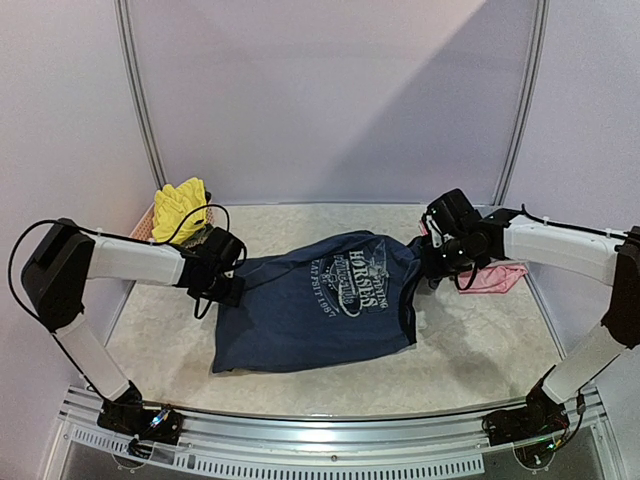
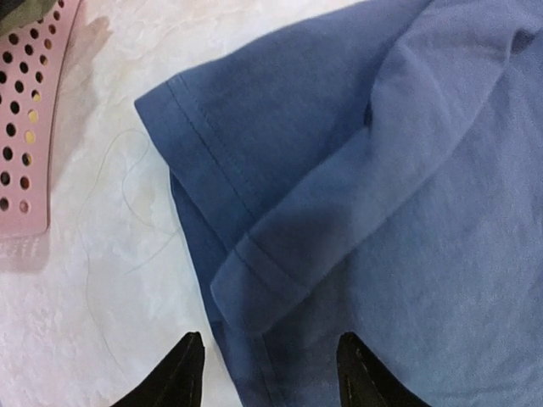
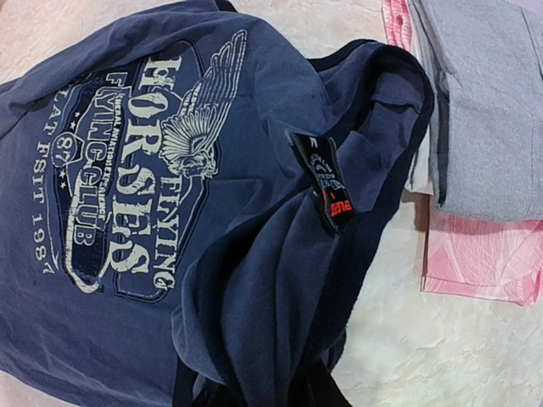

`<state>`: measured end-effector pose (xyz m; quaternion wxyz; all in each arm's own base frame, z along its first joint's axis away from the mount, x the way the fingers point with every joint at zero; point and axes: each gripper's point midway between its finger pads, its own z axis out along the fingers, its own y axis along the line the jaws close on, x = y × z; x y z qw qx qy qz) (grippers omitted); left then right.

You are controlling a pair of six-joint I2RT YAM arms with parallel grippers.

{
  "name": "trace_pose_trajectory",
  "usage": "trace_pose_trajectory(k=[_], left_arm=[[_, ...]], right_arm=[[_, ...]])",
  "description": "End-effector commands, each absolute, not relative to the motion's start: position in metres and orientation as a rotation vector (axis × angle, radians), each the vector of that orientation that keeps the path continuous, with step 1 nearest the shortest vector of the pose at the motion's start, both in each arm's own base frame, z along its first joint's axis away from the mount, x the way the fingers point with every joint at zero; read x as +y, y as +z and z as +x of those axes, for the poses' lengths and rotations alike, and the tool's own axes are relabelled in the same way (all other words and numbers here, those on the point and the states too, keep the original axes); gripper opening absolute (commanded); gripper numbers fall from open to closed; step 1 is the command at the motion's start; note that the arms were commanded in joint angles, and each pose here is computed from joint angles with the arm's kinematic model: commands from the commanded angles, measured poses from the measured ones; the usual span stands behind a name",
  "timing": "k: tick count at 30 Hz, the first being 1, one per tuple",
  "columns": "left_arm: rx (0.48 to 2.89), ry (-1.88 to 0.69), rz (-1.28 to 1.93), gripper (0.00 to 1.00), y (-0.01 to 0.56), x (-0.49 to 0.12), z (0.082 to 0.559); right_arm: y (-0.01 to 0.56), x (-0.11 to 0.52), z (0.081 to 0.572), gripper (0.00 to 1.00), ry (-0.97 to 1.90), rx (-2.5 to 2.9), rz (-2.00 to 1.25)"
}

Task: Fold and stack the mixed laundry pile
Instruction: Flatten out the crumpled tank top at the center of the board.

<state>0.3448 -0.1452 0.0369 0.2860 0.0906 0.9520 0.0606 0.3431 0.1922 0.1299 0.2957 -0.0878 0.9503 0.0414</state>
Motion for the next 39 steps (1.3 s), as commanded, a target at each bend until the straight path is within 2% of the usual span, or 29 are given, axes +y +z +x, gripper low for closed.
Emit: trace_pose_trajectory(k=[1,3,5,7,10,19,25,29,30,31,32,33,36,38,39], left_arm=[[2.484,0.092,0.224,0.53,0.047,-0.156,0.376],[2.481,0.074,0.231,0.47,0.045,-0.158,0.382],[2.477,0.038,0.246,0.28,0.043,-0.163,0.388],[2.462,0.026,0.255,0.01,0.046,-0.167,0.395],[2.424,0.061,0.247,0.0,0.063,-0.166,0.409],[2.26,0.073,0.209,0.0,0.175,-0.164,0.48],[2.241,0.05,0.192,0.0,0.193,-0.149,0.551],[2.276,0.081,0.203,0.0,0.171,-0.141,0.593],[2.299,0.102,0.179,0.05,0.16,-0.133,0.602],[2.327,0.11,0.149,0.2,0.149,-0.126,0.61],[2.37,0.104,0.111,0.44,0.137,-0.119,0.614],[2.402,0.084,0.081,0.58,0.131,-0.115,0.616],[2.405,0.041,0.04,0.75,0.137,-0.118,0.604],[2.382,0.046,0.052,0.93,0.146,-0.124,0.58],[2.373,0.061,0.049,0.95,0.154,-0.125,0.568]], right_arm=[[0.142,0.188,0.342,0.17,0.128,2.491,-0.223],[0.143,0.188,0.341,0.17,0.131,2.488,-0.224],[0.144,0.188,0.34,0.17,0.132,2.485,-0.224],[0.144,0.186,0.339,0.17,0.128,2.485,-0.222],[0.145,0.185,0.338,0.17,0.123,2.483,-0.218],[0.171,0.181,0.346,0.18,0.095,2.425,-0.196],[0.172,0.178,0.357,0.18,0.036,2.408,-0.173],[0.163,0.175,0.367,0.2,-0.011,2.41,-0.146],[0.16,0.174,0.369,0.21,-0.012,2.411,-0.139],[0.155,0.174,0.372,0.22,-0.018,2.421,-0.135],[0.151,0.172,0.374,0.24,-0.027,2.432,-0.126],[0.144,0.17,0.377,0.28,-0.046,2.451,-0.119],[0.134,0.16,0.381,0.51,-0.134,2.478,-0.101],[0.137,0.155,0.381,0.66,-0.176,2.476,-0.089],[0.14,0.153,0.381,0.71,-0.184,2.474,-0.081]])
